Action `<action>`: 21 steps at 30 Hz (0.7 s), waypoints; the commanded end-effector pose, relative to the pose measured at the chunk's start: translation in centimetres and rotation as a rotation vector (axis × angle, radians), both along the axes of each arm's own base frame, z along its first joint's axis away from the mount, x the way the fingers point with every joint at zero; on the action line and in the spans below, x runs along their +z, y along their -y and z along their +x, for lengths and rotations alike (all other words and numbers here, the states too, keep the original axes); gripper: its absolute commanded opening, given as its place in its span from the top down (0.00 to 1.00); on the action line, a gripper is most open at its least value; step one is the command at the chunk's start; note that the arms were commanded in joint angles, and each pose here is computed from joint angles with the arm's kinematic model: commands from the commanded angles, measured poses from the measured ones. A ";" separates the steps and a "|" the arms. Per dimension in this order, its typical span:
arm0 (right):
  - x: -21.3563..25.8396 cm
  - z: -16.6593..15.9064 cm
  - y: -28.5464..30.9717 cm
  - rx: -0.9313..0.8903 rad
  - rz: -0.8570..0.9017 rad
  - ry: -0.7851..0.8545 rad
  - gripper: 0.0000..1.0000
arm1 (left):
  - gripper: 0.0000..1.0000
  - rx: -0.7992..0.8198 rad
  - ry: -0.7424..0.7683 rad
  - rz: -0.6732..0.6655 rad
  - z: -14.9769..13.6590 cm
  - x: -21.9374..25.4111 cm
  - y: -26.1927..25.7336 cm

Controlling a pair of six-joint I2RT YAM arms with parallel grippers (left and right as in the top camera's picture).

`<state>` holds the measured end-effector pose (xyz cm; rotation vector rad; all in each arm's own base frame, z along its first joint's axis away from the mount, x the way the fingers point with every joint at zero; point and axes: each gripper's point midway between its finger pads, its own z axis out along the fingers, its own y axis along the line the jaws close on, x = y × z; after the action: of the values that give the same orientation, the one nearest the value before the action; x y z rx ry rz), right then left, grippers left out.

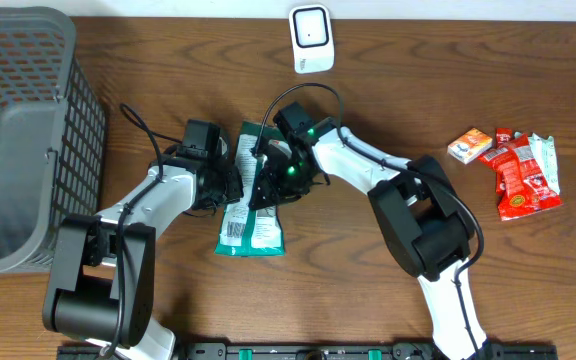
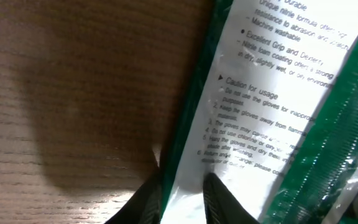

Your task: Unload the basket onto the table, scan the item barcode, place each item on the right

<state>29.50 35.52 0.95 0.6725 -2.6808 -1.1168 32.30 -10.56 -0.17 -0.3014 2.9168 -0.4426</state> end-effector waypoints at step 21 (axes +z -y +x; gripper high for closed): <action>13.5 3.0 6.6 -0.074 -0.231 0.517 0.99 | 0.76 0.066 0.264 0.246 0.3 18.1 -4.7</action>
<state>31.80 29.98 11.34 0.8809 -3.1129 -0.7357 32.22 -7.94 14.98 -0.2765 2.7190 -0.2513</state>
